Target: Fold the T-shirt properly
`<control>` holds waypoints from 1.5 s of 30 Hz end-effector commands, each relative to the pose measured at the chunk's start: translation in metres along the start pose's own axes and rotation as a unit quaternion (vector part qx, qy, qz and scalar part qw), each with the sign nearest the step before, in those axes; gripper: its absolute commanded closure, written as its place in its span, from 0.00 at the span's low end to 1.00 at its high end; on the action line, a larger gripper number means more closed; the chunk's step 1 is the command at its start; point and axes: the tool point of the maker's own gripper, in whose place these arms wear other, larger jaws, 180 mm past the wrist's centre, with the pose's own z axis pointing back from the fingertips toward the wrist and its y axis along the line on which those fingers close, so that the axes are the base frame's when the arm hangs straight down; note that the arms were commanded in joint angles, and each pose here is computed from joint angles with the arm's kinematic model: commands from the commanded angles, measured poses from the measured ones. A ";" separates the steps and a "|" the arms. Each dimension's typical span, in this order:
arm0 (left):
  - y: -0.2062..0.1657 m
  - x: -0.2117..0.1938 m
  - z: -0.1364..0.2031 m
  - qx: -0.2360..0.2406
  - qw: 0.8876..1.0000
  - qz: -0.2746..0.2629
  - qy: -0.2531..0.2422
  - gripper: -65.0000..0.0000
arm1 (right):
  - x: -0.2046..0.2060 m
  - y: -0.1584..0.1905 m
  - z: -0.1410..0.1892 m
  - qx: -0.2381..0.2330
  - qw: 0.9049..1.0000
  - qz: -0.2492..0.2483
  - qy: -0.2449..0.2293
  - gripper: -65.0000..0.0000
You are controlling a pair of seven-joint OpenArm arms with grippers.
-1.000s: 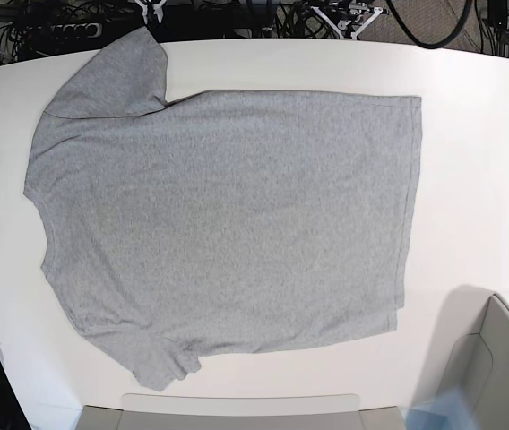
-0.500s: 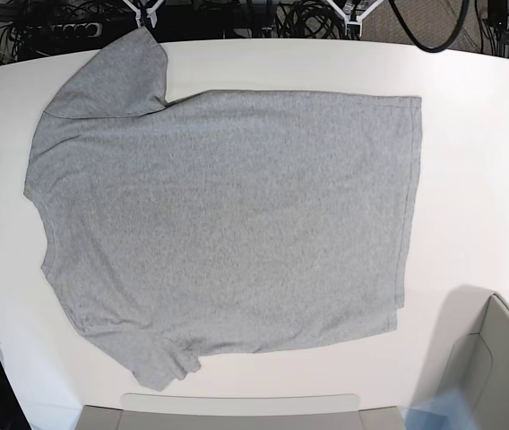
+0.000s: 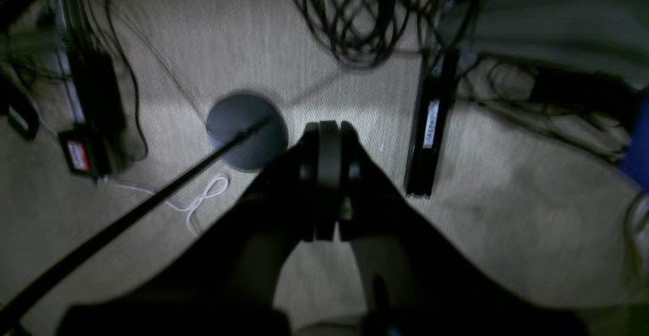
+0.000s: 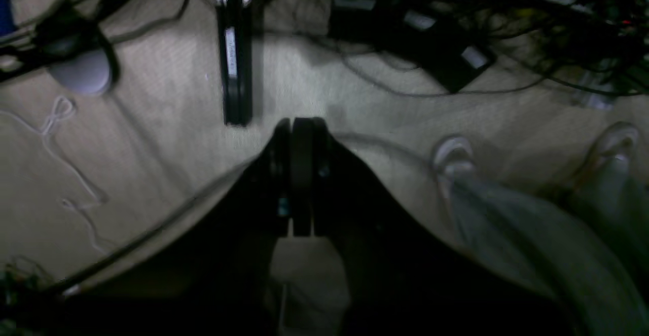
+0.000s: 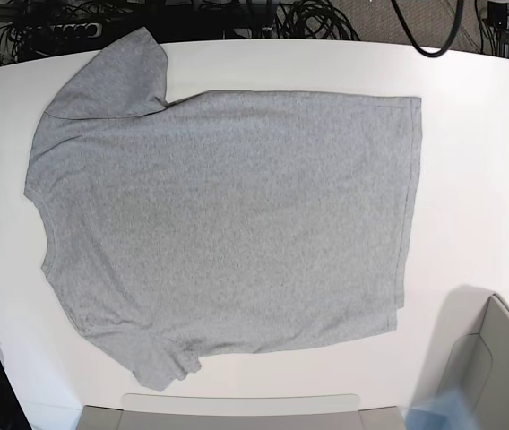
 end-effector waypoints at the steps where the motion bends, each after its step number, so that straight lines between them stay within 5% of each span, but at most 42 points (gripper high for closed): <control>1: 0.006 -0.001 0.013 0.005 1.000 -0.004 -0.013 1.00 | -0.002 0.001 0.013 0.008 1.000 -0.001 -0.007 1.00; 14: 0.062 0.068 0.099 0.066 0.990 0.018 -0.122 1.00 | 0.109 0.006 0.131 0.005 0.982 -0.003 -0.188 1.00; 22: 0.087 0.157 0.149 0.103 0.963 0.035 -0.246 1.00 | 0.194 -0.011 0.177 -0.031 0.957 0.036 -0.288 1.00; 28: 0.092 0.202 0.165 0.115 0.942 0.055 -0.311 1.00 | 0.227 -0.022 0.184 -0.038 0.947 0.050 -0.314 1.00; 34: 0.088 0.234 0.163 0.109 0.929 0.070 -0.346 1.00 | 0.246 -0.028 0.189 0.015 0.948 -0.049 -0.314 1.00; 38: 0.088 0.255 0.151 0.104 0.932 0.089 -0.335 0.99 | 0.261 -0.032 0.201 0.064 0.943 -0.107 -0.310 0.96; 40: 0.088 0.266 0.148 0.101 0.932 0.096 -0.335 0.98 | 0.266 -0.038 0.215 0.070 0.935 -0.105 -0.332 0.90; 45: 0.069 0.291 0.149 0.070 0.927 0.081 -0.358 0.81 | 0.260 -0.061 0.233 0.028 0.942 -0.054 -0.331 0.75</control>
